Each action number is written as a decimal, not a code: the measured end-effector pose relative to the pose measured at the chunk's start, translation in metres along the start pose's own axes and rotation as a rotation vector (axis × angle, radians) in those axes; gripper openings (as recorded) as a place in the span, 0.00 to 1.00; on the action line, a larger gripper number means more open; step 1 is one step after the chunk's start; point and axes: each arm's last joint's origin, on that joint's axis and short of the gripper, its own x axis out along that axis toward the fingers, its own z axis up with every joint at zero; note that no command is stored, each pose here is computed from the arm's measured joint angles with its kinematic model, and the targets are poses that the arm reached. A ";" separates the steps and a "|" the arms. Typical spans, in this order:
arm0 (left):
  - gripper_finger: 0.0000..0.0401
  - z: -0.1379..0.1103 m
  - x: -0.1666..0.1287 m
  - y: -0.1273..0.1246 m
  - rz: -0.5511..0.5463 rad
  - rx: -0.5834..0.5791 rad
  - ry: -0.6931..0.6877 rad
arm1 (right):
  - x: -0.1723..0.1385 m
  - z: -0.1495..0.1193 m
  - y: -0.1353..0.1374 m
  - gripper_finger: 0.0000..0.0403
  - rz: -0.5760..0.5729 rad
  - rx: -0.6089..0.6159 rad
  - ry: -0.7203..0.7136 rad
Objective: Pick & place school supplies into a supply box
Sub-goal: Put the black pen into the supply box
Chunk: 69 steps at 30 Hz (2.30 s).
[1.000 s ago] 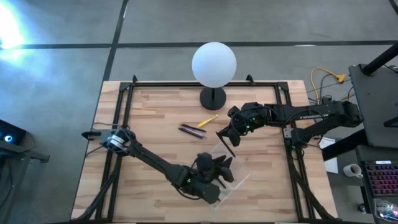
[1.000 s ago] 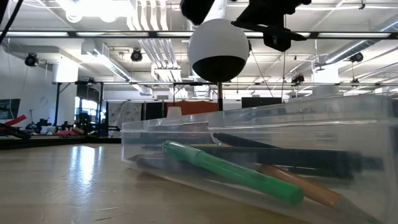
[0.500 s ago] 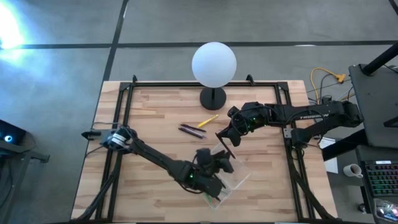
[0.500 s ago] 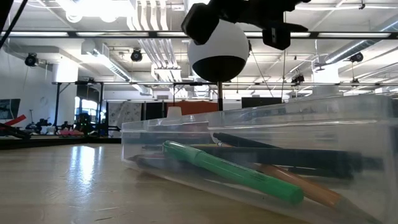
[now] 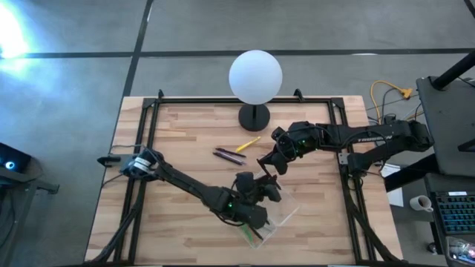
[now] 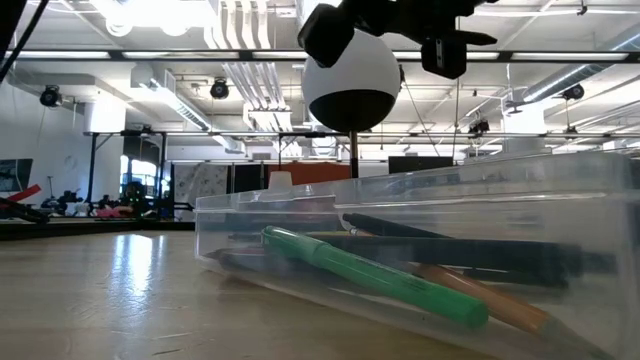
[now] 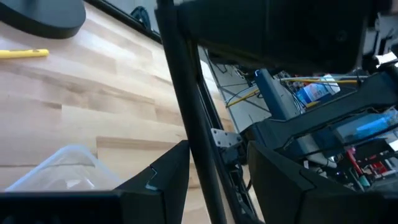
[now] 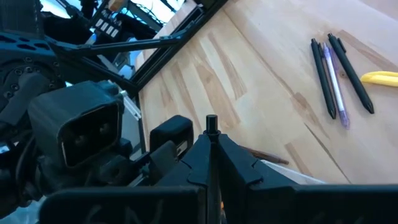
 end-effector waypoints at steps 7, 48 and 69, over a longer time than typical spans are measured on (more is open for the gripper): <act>0.36 0.003 0.006 0.000 0.007 -0.003 0.004 | 0.000 0.000 0.000 0.02 0.001 -0.003 0.000; 0.05 -0.005 -0.003 0.013 0.051 0.139 0.069 | -0.012 -0.012 -0.009 0.23 -0.115 0.003 0.116; 0.05 -0.036 -0.077 0.022 0.215 -0.214 0.516 | -0.074 -0.035 -0.012 0.33 -0.365 0.057 0.055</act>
